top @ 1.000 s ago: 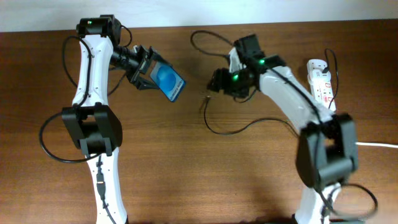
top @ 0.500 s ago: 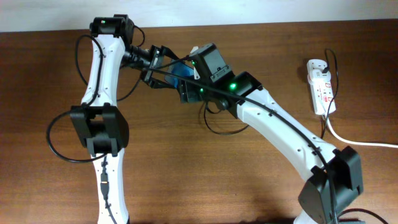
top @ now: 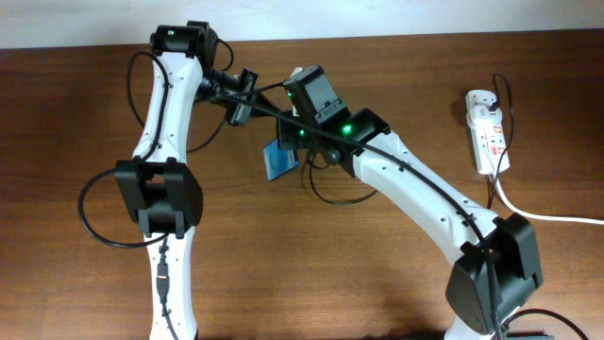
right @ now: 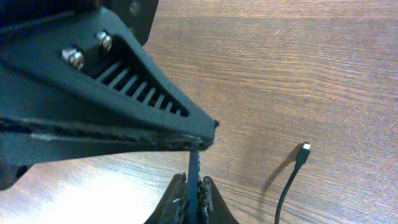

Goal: Plug charger to phone and switch on socket
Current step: 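Raise the phone upright with the left gripper, bottom port facing down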

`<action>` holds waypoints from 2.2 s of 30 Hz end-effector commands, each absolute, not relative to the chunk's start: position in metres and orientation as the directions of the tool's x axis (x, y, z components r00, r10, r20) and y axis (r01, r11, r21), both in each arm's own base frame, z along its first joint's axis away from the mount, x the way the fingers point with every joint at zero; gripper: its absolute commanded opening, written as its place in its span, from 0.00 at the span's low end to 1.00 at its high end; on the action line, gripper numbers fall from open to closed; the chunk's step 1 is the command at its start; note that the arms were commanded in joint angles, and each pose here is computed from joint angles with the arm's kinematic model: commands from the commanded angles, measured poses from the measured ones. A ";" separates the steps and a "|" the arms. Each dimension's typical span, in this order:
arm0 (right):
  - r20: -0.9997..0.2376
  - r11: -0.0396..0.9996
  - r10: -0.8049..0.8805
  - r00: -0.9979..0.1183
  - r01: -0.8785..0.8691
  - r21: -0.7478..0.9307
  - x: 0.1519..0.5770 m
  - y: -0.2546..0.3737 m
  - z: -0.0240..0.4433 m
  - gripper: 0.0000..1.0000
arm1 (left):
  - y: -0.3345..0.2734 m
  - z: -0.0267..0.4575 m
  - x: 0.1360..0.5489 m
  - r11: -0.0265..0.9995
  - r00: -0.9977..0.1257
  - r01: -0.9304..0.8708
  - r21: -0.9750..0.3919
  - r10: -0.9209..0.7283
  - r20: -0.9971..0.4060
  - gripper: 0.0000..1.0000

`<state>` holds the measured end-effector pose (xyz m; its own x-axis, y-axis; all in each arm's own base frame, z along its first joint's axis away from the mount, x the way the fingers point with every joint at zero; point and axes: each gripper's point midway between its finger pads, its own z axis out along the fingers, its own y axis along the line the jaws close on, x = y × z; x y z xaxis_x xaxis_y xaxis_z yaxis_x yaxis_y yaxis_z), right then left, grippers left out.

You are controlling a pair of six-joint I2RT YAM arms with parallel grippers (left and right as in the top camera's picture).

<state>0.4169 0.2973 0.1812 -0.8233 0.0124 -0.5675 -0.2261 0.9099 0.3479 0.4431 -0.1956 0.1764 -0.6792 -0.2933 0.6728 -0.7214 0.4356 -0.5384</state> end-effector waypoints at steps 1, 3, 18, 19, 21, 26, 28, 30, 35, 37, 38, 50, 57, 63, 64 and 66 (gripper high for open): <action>-0.593 0.904 0.076 -0.801 -0.196 0.381 0.428 0.280 0.206 0.04 | -0.196 0.186 0.445 0.434 -0.723 -0.681 -0.590 -0.268 0.637 0.01; -0.590 0.909 0.092 -0.802 -0.174 0.379 0.431 0.269 0.208 0.04 | -0.194 0.186 0.452 0.448 -0.793 -0.601 -0.661 -0.235 0.562 0.02; -0.234 0.388 0.767 -0.598 0.140 0.911 0.507 0.193 0.320 0.04 | -0.198 0.248 0.475 0.141 -0.999 -0.028 -0.990 0.035 0.033 0.61; -0.228 0.369 0.775 -0.590 0.130 0.920 0.508 0.193 0.325 0.04 | -0.198 0.248 0.474 0.139 -0.999 -0.029 -0.990 0.035 0.034 0.61; -0.203 0.340 0.777 -0.596 0.126 0.932 0.506 0.204 0.330 0.04 | -0.199 0.251 0.476 0.123 -0.998 -0.044 -0.991 0.035 0.048 0.61; -0.179 0.334 0.771 -0.611 0.148 0.931 0.501 0.227 0.320 0.04 | -0.213 0.249 0.487 0.153 -0.995 -0.092 -0.984 0.024 0.097 0.61; -0.186 0.339 0.775 -0.603 0.149 0.929 0.501 0.230 0.320 0.04 | -0.217 0.251 0.493 0.151 -0.993 -0.109 -0.983 0.015 0.113 0.59; -0.196 0.351 0.773 -0.603 0.149 0.925 0.498 0.242 0.316 0.04 | -0.226 0.248 0.496 0.178 -0.990 -0.136 -0.975 0.005 0.139 0.58; -0.216 0.374 0.755 -0.619 0.135 0.918 0.496 0.248 0.313 0.04 | -0.231 0.256 0.501 0.150 -0.994 -0.107 -0.983 0.015 0.110 0.58; -0.225 0.388 0.742 -0.631 0.130 0.913 0.494 0.249 0.311 0.04 | -0.229 0.256 0.502 0.150 -0.994 -0.108 -0.983 0.010 0.110 0.59; -0.251 0.411 0.728 -0.639 0.113 0.905 0.493 0.250 0.310 0.04 | -0.228 0.256 0.502 0.150 -0.994 -0.108 -0.983 0.010 0.110 0.60; -0.230 0.456 0.674 -0.702 0.149 0.878 0.482 0.252 0.289 0.04 | -0.229 0.257 0.508 0.152 -0.987 -0.163 -0.975 -0.012 0.163 0.56; -0.204 0.451 0.727 -0.655 0.233 0.861 0.485 0.247 0.275 0.04 | -0.231 0.254 0.514 0.168 -0.948 -0.318 -0.933 -0.070 0.310 0.00; -0.345 0.605 0.613 -0.711 0.143 0.783 0.477 0.246 0.262 0.31 | -0.223 0.236 0.529 0.250 -0.960 -0.261 -0.932 -0.165 0.225 0.00; -0.439 0.689 0.534 -0.722 0.070 0.722 0.476 0.235 0.262 0.62 | -0.218 0.235 0.533 0.267 -0.974 -0.195 -0.944 -0.164 0.155 0.00; -0.528 0.793 0.428 -0.734 0.024 0.609 0.468 0.198 0.261 0.84 | -0.206 0.232 0.539 0.308 -0.989 -0.039 -0.951 -0.149 -0.008 0.00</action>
